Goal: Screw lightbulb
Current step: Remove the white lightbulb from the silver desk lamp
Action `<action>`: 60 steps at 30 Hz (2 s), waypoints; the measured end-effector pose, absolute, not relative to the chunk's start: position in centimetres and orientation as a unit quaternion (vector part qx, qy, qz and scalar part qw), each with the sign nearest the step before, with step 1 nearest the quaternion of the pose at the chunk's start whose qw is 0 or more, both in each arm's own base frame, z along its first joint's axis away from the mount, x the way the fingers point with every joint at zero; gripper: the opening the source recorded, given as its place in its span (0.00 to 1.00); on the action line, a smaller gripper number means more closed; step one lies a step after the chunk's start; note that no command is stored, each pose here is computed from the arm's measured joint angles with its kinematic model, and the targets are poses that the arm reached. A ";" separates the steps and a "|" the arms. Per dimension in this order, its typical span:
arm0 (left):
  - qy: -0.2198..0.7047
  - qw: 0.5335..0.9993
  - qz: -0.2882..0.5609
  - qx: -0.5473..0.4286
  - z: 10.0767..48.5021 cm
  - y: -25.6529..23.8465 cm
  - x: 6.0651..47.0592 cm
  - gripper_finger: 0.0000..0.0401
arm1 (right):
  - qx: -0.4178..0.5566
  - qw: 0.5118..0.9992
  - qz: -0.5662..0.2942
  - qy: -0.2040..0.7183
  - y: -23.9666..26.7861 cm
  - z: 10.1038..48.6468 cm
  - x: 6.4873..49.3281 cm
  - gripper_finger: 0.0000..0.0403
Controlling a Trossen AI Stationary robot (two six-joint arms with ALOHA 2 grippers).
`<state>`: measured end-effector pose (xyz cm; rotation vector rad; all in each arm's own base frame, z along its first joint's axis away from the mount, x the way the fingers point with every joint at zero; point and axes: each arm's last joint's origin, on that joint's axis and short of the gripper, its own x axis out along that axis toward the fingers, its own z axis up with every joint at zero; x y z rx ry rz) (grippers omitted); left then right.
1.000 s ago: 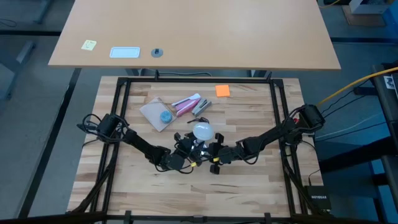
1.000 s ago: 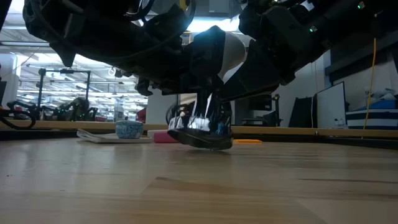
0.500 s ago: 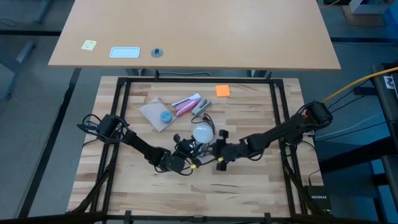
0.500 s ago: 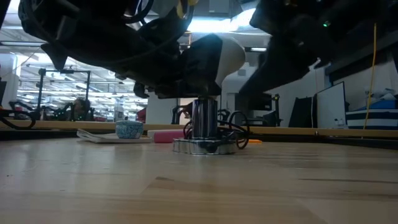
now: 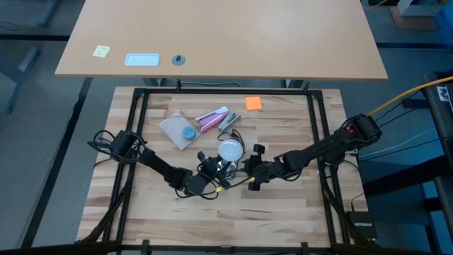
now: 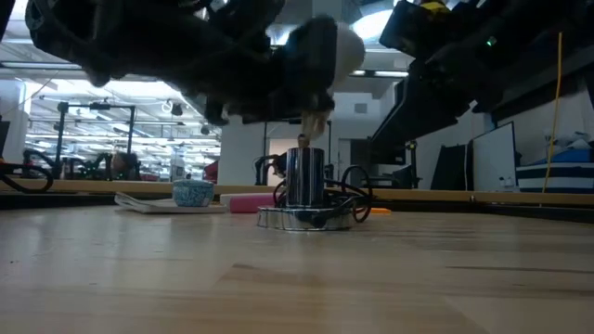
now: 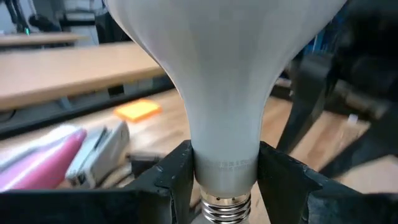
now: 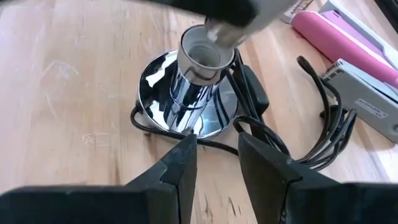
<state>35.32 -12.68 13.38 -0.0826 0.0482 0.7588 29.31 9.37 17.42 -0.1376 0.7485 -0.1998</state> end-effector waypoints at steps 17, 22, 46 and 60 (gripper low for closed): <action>0.012 0.884 0.466 0.032 18.3 -15.7 32.6 0.35 | -0.083 0.910 -0.099 0.395 9.2 17.0 28.8 0.30; 0.009 0.884 0.466 0.011 16.8 -15.8 32.5 0.35 | -0.083 0.909 -0.099 0.395 9.2 17.0 28.8 0.30; 0.137 0.835 0.467 -0.257 10.0 -9.3 31.7 0.35 | -0.083 0.909 -0.099 0.396 9.2 16.9 28.8 0.30; 0.217 0.831 0.446 -0.252 9.6 -7.6 32.3 0.50 | -0.083 0.909 -0.098 0.395 9.2 16.9 28.8 0.30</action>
